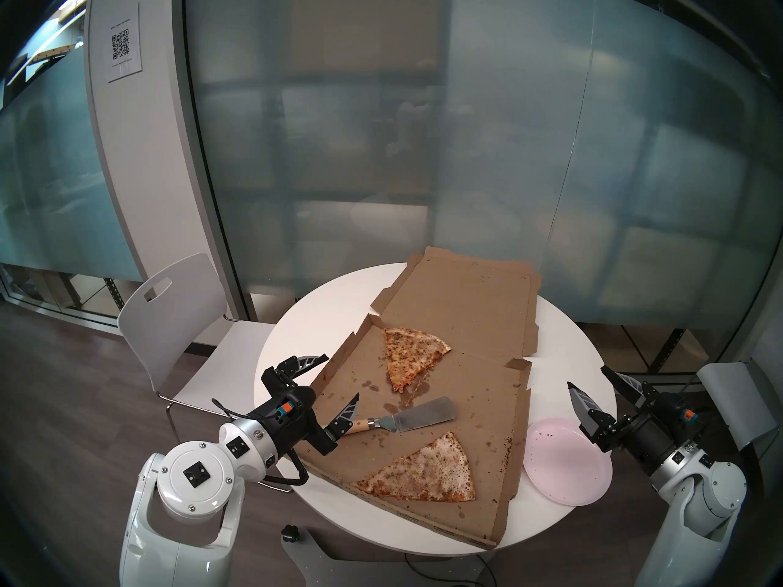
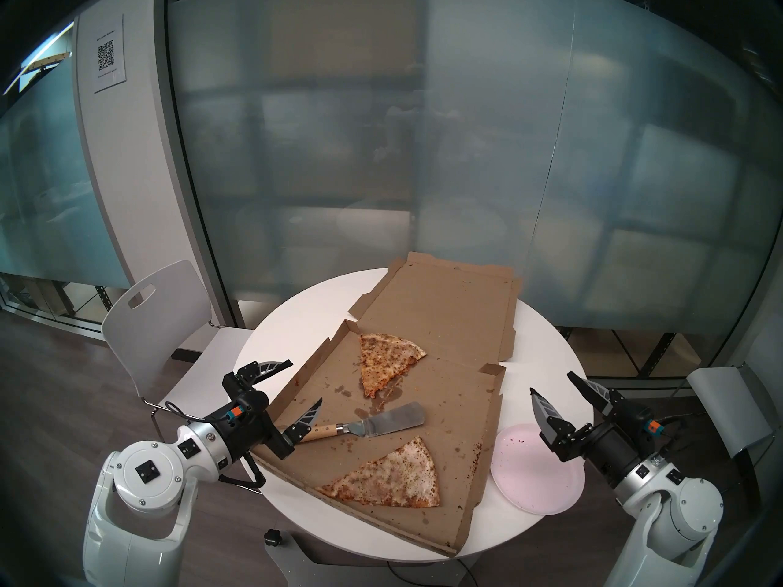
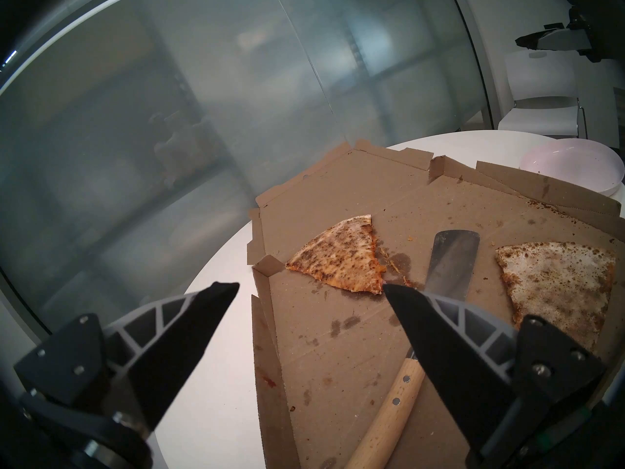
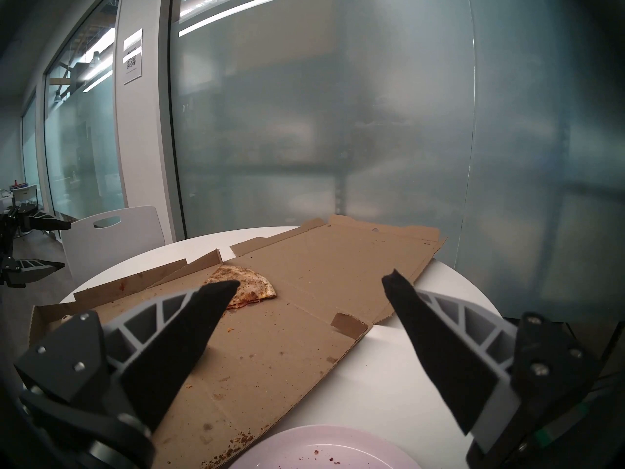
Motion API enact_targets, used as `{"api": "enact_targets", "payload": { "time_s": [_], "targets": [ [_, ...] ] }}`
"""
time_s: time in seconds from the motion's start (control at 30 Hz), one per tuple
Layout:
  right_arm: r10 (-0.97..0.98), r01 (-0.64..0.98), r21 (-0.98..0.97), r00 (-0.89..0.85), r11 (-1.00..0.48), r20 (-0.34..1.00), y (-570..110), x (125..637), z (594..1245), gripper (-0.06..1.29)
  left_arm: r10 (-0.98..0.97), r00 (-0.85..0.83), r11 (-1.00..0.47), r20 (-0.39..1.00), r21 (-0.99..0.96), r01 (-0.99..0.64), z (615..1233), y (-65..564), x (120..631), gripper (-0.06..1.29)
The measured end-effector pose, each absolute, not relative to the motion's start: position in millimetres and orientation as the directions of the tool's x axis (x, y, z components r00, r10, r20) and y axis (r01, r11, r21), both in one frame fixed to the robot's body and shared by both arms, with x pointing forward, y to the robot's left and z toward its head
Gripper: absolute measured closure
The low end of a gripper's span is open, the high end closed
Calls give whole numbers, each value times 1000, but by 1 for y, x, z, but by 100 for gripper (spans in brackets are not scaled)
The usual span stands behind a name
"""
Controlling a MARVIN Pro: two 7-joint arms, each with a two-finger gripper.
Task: Put pizza slice onto the plate
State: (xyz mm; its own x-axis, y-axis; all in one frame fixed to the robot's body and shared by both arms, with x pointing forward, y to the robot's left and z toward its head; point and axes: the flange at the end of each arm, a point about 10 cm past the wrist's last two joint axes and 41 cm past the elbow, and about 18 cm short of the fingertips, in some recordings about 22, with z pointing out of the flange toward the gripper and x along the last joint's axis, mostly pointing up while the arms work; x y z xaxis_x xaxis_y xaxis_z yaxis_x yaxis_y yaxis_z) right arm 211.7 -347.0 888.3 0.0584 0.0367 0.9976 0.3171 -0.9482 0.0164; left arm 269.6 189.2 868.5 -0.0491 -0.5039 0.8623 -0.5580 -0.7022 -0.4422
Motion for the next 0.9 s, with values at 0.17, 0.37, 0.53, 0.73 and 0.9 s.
{"api": "enact_targets", "payload": {
  "time_s": [0.17, 0.37, 0.53, 0.73, 0.9],
  "targets": [
    [37, 317, 16, 59, -948, 998, -347, 212, 888, 0, -504, -49, -702, 862, -442, -558, 868, 189, 270, 2],
    [37, 317, 16, 59, -948, 998, -347, 212, 888, 0, -504, -49, -702, 862, -442, -558, 868, 189, 270, 2],
    [37, 317, 16, 59, -948, 998, -347, 212, 888, 0, -504, -45, -697, 863, -437, -568, 869, 190, 270, 2],
    [37, 317, 17, 60, -948, 998, -347, 212, 888, 0, -511, -34, -646, 859, -409, -645, 878, 202, 265, 2],
    [37, 317, 16, 60, -948, 998, -347, 212, 888, 0, -515, -32, -604, 857, -389, -696, 886, 212, 260, 2]
  ]
}}
